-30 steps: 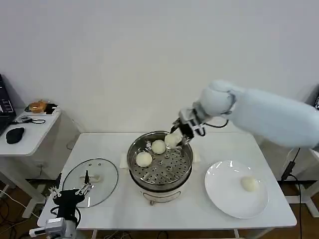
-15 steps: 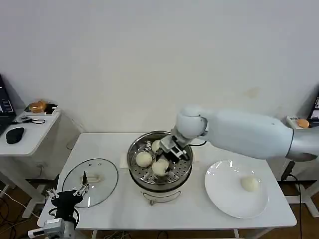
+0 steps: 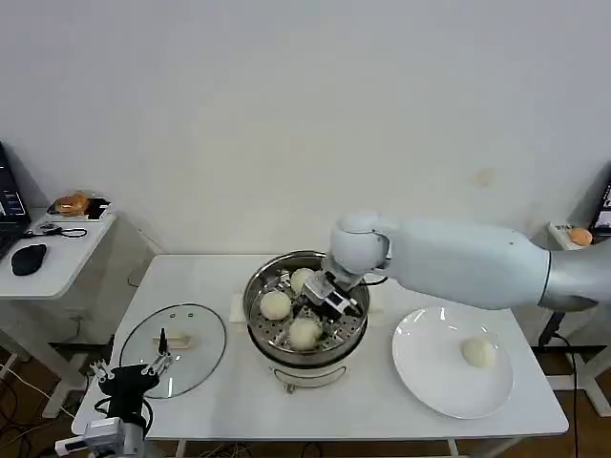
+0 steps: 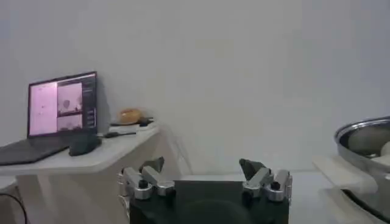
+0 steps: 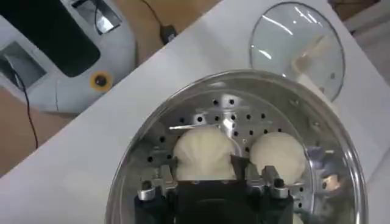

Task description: Take steamed baozi put them in steamer then cover it.

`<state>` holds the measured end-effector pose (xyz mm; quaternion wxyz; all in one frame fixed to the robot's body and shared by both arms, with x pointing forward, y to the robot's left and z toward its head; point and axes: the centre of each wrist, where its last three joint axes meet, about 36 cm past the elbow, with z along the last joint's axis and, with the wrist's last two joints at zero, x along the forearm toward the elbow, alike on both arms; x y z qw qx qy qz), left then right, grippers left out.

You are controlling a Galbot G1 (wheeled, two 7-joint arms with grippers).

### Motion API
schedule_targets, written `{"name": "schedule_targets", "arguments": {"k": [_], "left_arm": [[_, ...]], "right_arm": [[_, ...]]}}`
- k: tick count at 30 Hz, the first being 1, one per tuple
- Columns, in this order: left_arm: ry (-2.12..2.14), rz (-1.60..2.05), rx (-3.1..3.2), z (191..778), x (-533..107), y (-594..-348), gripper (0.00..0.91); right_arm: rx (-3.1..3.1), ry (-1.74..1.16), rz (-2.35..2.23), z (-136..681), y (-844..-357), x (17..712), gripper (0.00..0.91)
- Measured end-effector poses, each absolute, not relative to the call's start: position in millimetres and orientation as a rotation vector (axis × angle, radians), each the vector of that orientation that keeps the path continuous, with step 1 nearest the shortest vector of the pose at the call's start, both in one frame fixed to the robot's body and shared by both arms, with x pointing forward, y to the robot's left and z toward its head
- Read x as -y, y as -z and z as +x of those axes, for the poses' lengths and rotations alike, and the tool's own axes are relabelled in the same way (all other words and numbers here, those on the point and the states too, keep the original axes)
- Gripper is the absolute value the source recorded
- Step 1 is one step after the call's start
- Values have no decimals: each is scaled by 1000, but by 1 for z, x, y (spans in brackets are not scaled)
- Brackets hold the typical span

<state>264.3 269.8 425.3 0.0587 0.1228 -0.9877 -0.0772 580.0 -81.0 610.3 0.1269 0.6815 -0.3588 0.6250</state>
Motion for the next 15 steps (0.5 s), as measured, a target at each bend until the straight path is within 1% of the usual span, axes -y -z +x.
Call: {"name": "schedule_targets", "arguments": {"k": [7,15], "left_arm": [[239,362,2995,265,-270,-426,907],[251,348,2996,266,-273,-426,907]], "right_arm": [[1140,-1829,1944,583,-629,100,907],[1383,-1772,1772,593,-656,155,907]]}}
